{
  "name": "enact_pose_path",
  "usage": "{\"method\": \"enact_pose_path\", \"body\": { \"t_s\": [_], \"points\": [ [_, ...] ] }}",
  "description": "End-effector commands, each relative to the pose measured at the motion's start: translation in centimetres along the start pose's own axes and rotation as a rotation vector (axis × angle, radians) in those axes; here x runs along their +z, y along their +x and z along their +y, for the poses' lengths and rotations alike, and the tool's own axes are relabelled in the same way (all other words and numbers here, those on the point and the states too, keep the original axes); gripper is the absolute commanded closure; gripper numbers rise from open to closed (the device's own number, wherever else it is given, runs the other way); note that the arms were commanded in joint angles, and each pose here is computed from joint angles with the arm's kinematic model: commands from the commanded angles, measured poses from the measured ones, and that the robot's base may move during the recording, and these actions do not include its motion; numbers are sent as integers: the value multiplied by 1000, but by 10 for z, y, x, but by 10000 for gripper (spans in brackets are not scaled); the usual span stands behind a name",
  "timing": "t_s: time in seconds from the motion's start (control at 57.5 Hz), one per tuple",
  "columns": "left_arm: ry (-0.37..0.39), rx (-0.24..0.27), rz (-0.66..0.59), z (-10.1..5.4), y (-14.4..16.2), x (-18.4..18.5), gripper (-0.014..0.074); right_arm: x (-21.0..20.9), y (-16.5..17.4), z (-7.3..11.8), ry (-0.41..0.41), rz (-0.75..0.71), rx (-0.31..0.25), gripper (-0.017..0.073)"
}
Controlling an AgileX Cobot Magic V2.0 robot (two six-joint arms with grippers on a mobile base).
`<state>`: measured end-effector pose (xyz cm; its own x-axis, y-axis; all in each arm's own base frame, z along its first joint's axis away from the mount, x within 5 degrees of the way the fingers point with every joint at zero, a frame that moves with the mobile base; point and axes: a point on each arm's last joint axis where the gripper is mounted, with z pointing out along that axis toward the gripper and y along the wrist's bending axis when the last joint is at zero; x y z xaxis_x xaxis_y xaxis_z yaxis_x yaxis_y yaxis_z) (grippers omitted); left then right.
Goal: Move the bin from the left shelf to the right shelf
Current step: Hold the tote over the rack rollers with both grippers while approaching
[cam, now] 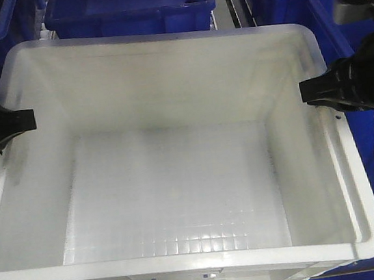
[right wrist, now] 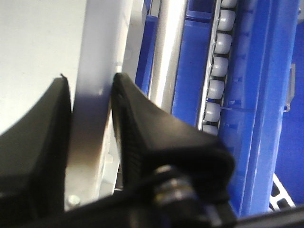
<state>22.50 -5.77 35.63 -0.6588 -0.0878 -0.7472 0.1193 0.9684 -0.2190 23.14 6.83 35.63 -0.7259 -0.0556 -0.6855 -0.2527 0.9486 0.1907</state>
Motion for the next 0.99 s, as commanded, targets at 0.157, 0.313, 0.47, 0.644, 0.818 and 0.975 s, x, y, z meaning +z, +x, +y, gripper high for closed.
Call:
{"method": "enact_pose_path", "body": {
  "t_s": [0.157,0.313,0.47,0.644,0.818,0.975],
  "points": [
    [34,41,-222,-6,-24,-22,600,-20,-20,2,-1,-180,-24,564],
    [34,41,-222,-6,-24,-22,600,-20,-20,2,-1,-180,-24,564],
    [34,41,-222,-6,-24,-22,600,-20,-20,2,-1,-180,-24,564],
    [34,41,-222,-6,-24,-22,600,-20,-20,2,-1,-180,-24,564],
    [34,41,-222,-6,-24,-22,600,-20,-20,2,-1,-180,-24,564],
    [34,41,-222,-6,-24,-22,600,-20,-20,2,-1,-180,-24,564]
  ]
}}
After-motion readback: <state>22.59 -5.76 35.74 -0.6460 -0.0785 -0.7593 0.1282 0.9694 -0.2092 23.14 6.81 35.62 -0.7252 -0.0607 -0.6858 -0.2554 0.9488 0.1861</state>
